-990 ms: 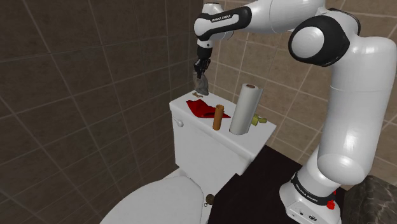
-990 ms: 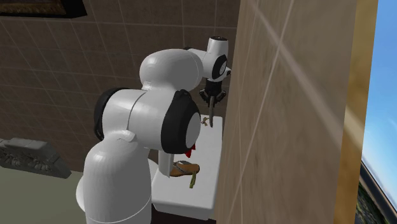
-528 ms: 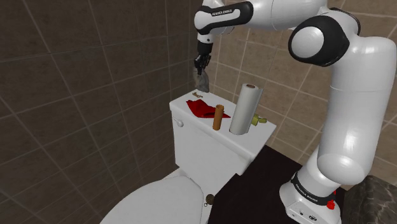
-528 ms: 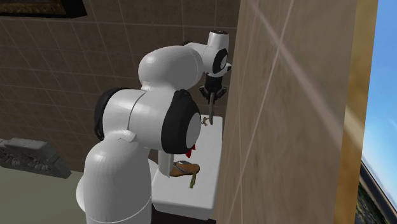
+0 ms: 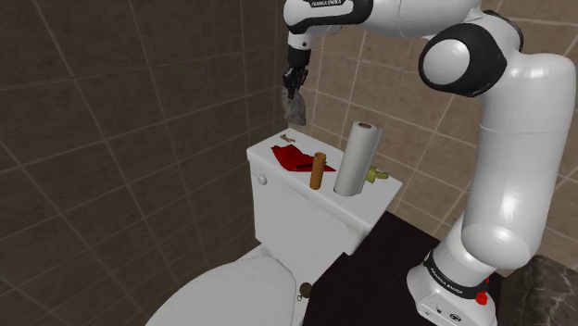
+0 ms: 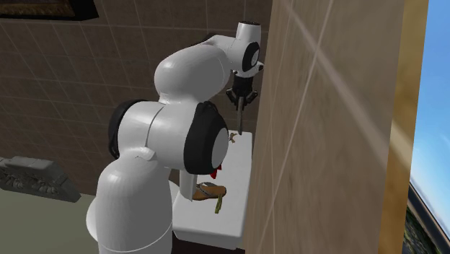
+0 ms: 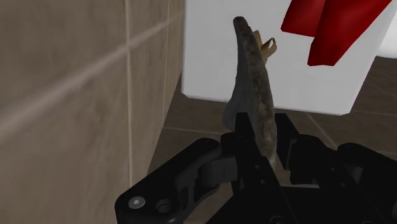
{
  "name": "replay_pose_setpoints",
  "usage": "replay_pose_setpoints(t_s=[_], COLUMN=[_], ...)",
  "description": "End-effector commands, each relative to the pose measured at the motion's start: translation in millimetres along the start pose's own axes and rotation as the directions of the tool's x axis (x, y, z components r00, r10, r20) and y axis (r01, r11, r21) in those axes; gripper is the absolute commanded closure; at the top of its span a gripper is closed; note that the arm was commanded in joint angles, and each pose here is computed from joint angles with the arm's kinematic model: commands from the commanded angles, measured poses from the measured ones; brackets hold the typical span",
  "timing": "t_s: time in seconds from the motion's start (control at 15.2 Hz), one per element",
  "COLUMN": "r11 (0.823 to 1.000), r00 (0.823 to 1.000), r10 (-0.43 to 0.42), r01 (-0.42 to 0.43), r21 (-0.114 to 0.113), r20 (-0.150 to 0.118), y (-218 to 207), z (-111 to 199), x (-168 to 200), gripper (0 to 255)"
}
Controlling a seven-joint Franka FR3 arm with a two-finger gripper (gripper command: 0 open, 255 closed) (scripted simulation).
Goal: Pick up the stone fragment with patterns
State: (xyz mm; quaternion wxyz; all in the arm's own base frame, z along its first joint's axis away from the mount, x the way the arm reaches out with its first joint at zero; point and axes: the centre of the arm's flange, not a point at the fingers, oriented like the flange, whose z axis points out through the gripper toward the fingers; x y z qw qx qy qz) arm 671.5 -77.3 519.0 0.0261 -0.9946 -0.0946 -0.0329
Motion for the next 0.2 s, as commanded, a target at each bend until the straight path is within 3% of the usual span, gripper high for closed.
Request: replay_pose_setpoints(t_s=[0.0, 0.13], r11=[1.000, 1.000], r00=[1.000, 1.000], r10=[0.008, 0.008], r01=[-0.008, -0.008], r21=[-0.007, -0.007], r20=[-0.009, -0.009], y=[3.1, 3.0], z=[-16.0, -16.8], x=[-1.1, -1.0], gripper=[255, 255])
